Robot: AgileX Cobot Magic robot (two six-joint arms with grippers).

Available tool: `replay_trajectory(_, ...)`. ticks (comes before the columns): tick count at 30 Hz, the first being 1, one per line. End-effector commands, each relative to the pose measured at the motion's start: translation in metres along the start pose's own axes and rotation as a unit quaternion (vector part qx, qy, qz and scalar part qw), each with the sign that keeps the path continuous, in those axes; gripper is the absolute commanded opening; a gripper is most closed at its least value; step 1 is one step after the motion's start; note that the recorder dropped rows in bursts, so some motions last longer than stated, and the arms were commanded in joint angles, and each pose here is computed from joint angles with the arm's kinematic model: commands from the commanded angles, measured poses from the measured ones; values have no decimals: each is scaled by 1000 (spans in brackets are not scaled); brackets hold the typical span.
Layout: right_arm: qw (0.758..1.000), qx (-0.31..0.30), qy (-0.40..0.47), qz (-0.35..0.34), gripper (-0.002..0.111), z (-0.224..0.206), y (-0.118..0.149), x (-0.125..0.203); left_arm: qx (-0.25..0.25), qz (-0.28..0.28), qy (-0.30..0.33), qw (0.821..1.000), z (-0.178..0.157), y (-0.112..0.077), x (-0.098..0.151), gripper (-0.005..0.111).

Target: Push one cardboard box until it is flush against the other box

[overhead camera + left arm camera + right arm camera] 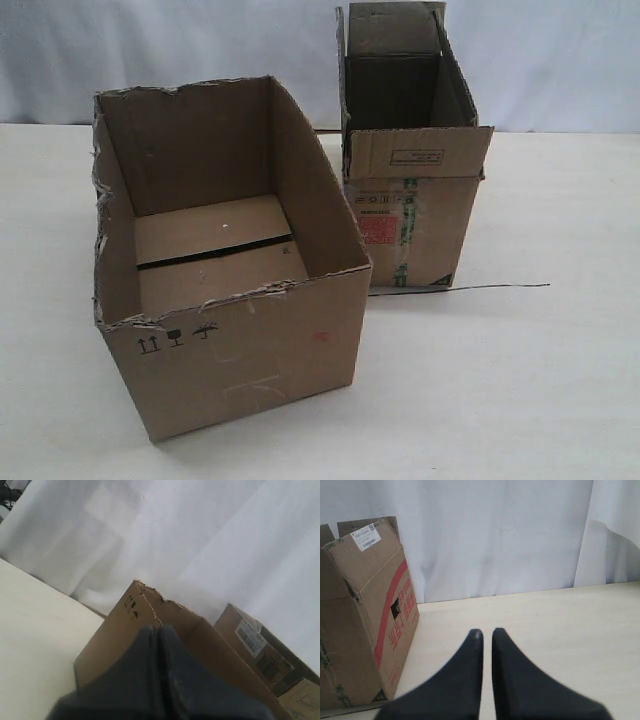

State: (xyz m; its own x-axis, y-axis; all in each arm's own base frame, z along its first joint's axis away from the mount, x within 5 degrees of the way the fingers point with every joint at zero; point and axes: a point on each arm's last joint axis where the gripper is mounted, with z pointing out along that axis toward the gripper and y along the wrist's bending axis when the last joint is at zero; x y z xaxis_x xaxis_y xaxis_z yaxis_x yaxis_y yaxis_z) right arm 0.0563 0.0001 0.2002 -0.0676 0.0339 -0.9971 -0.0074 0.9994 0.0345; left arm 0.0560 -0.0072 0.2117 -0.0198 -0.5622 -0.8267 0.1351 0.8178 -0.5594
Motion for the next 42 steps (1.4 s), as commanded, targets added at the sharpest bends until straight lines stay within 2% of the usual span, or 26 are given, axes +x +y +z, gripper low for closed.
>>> replay_trajectory(1, 1000, 4, 2, 1, 5, 0, -1, 1, 2, 83, -15, 996, 0, 0, -2, 0)
replay_trajectory(3, 1000, 4, 2, 1, 5, 0, -1, 1, 11, -2, -29, 999, 0, -2, -5, 0)
replay_trajectory(8, 1000, 4, 2, 1, 5, 0, -1, 1, 27, 53, -21, 998, -2, -12, -15, 0)
replay_trajectory(17, 1000, 4, 2, 1, 5, 0, -1, 1, 0, 121, 35, 992, -11, -24, -34, 0)
replay_trajectory(22, 1000, 4, 2, 1, 5, 0, -1, 1, 11, 117, 24, 993, -15, -33, -46, 0)
replay_trajectory(24, 1000, 4, 2, 1, 5, 0, -1, 1, 16, 127, 15, 992, -18, -39, -54, 0)
replay_trajectory(30, 1000, 4, 2, 1, 5, 0, -1, 1, 24, 214, -3, 977, -43, -65, -94, 0)
replay_trajectory(34, 1000, 4, 2, 1, 5, 0, -1, 1, -5, 241, 4, 971, -64, -77, -115, 0)
replay_trajectory(38, 1000, 4, 2, 1, 5, 0, -1, 1, -25, 291, 57, 955, -74, -82, -111, 0)
replay_trajectory(42, 1000, 4, 2, 1, 5, 0, -1, 1, 27, 263, 97, 959, -74, -91, -99, 0)
